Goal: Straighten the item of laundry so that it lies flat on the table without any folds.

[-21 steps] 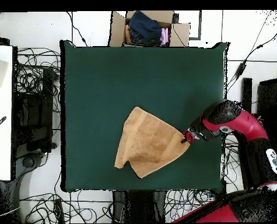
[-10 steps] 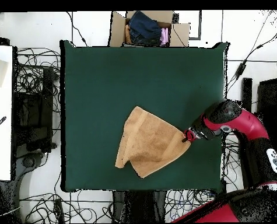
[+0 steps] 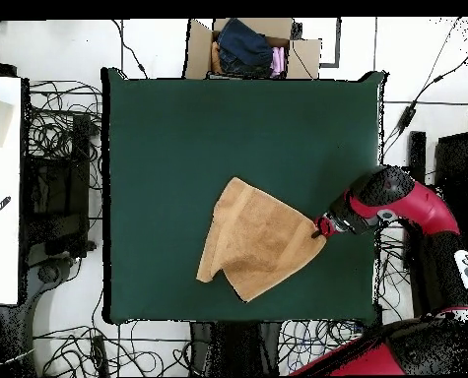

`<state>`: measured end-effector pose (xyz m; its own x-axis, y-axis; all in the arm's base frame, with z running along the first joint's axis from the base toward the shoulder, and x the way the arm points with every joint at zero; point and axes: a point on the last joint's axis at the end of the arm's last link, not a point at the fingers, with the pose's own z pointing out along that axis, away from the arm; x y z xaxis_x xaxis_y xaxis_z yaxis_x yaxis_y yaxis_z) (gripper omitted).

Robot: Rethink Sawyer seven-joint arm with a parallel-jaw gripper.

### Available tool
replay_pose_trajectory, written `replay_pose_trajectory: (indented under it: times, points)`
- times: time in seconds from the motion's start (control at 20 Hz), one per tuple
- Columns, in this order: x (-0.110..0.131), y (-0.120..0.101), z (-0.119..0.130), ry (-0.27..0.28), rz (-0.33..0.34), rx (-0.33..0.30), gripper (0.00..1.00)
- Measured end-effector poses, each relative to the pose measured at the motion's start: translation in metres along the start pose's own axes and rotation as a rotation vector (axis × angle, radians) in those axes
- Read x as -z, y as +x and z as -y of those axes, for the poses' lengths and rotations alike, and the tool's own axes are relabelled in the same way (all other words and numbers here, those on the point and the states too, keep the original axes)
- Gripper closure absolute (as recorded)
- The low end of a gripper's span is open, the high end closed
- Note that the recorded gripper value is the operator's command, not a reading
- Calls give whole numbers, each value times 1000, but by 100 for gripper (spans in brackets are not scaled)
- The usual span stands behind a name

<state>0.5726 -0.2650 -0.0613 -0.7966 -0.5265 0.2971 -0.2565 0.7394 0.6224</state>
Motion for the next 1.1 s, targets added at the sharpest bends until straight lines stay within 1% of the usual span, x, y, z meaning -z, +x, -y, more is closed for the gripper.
replay_pose_trajectory:
  times: [0.35,0.55,1.1]
  points:
    - [6,2,7,10,12,-10,100]
    - [9,4,11,16,19,-3,100]
    - [13,7,15,21,26,57,100]
